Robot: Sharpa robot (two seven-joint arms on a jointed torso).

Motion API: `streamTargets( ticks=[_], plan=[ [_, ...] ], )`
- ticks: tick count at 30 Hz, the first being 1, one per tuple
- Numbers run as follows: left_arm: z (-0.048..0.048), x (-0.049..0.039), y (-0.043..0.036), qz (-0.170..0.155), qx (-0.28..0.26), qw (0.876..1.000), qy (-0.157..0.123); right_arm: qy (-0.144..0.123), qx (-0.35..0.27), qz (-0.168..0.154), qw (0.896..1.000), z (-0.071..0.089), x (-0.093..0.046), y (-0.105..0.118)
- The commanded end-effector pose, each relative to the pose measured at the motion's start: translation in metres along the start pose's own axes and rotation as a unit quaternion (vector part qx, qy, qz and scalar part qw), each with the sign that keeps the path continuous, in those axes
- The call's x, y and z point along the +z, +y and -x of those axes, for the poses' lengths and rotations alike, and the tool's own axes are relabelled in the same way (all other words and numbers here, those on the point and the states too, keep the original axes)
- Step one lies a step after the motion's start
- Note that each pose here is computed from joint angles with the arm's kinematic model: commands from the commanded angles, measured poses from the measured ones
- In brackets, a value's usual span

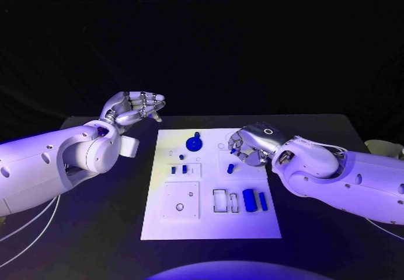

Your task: Assemble the parts on the task board

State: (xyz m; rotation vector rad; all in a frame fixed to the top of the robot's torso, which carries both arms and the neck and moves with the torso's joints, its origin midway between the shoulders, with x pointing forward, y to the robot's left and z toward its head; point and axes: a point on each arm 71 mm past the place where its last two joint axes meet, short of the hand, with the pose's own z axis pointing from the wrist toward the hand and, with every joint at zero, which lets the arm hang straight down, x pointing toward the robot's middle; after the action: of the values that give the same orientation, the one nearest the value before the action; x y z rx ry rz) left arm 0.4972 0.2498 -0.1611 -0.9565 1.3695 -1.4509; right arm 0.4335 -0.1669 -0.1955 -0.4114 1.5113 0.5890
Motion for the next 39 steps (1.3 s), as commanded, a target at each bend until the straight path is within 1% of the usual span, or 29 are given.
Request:
streamTargets(
  ticks=[1,5,7,10,13,18,22,27,39],
  plan=[
    [-0.0014,0.0016,-0.0002,0.002,-0.005,1.0,0.001,-0.019,0.021,0.019,0.999,0.004,0.002,0.015],
    [-0.0028,0.0037,0.0007,0.003,-0.007,1.0,0.003,-0.019,0.038,0.053,0.998,0.003,0.007,0.043],
    [-0.004,0.0047,0.001,0.003,-0.008,1.0,0.004,-0.015,0.044,0.063,0.997,0.0,0.009,0.052],
    [-0.0074,0.0067,0.0015,0.003,-0.009,1.0,0.006,-0.002,0.054,0.079,0.995,-0.009,0.013,0.066],
    [-0.0109,0.0085,0.0018,0.004,-0.01,1.0,0.009,0.015,0.063,0.088,0.994,-0.021,0.015,0.076],
    [-0.0162,0.011,0.002,0.003,-0.013,1.0,0.014,0.038,0.075,0.096,0.992,-0.039,0.016,0.088],
    [-0.0195,0.0129,0.0023,0.003,-0.014,1.0,0.017,0.05,0.086,0.105,0.99,-0.049,0.016,0.098],
    [-0.0211,0.0143,0.0027,0.004,-0.014,1.0,0.018,0.06,0.093,0.112,0.988,-0.055,0.016,0.107],
    [-0.022,0.0158,0.0034,0.005,-0.015,1.0,0.019,0.082,0.086,0.11,0.987,-0.066,0.018,0.109]
  ],
)
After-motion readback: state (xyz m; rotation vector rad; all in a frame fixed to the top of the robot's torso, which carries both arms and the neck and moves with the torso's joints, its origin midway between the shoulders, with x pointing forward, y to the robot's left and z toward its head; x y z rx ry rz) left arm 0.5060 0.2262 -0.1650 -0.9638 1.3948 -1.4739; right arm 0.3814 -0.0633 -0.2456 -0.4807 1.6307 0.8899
